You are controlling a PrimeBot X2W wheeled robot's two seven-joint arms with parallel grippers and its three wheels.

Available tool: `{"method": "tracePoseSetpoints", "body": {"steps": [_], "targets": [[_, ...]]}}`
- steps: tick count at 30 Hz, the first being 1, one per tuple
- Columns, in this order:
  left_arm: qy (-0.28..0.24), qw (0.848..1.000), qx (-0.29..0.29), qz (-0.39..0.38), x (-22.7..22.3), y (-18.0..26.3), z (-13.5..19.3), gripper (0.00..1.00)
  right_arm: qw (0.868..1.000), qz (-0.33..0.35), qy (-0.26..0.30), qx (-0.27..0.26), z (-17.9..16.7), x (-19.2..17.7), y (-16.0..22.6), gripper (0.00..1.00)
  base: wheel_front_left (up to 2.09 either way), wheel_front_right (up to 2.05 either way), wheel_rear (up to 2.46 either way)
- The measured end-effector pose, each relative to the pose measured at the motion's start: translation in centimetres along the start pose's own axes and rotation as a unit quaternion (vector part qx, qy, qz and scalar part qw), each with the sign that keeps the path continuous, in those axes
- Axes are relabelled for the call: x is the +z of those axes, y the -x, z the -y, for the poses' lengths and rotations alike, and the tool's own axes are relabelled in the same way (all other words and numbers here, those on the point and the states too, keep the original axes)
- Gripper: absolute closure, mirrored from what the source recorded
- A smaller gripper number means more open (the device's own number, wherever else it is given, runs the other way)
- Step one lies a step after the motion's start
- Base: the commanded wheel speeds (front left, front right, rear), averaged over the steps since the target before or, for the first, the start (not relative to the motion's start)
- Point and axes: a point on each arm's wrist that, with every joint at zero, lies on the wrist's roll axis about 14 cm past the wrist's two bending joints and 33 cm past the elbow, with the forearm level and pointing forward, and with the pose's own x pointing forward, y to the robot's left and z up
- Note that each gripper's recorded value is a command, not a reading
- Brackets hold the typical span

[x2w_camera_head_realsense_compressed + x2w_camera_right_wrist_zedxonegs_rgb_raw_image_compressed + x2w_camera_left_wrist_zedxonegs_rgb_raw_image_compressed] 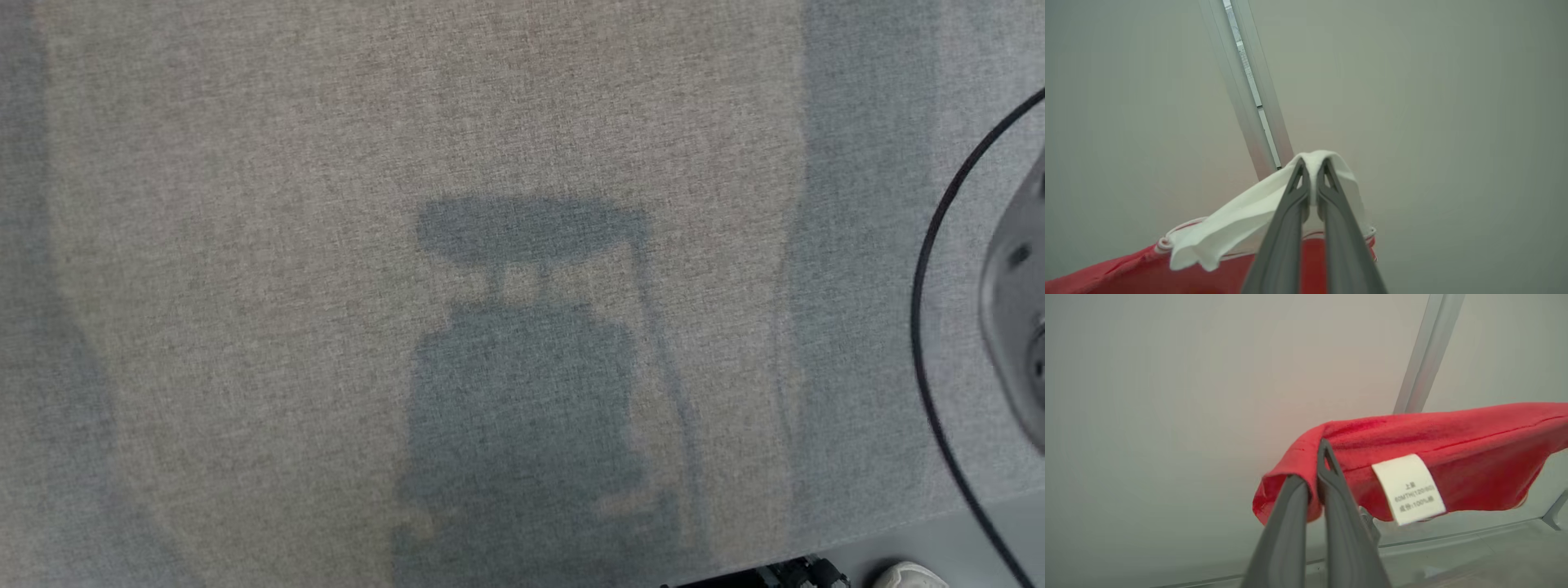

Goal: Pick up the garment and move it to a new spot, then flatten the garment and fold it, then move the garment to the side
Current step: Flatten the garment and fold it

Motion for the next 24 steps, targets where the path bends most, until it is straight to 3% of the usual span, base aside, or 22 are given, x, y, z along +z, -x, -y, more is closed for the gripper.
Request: {"method": "tracePoseSetpoints", "body": {"steps": [6,11,18,24], "targets": [[0.045,0.99,0.01,-0.133,-11.8,7.9,-0.8,1.0,0.992,-0.118,-0.021,-0.033,3.3,-9.9,10.7,1.0,0.0,0.0,0.0],[0.082,0.973,0.011,-0.215,-17.2,17.9,0.8,1.0,0.971,-0.226,-0.012,-0.072,6.8,-12.6,23.1,1.0,0.0,0.0,0.0],[0.136,0.955,0.057,-0.256,-16.3,29.5,4.8,1.0,0.954,-0.273,-0.016,-0.12,8.2,-7.4,35.5,1.0,0.0,0.0,0.0],[0.194,0.934,0.112,-0.278,-13.8,38.1,10.3,1.0,0.947,-0.28,-0.019,-0.157,8.1,-2.5,42.5,1.0,0.0,0.0,0.0]]}}
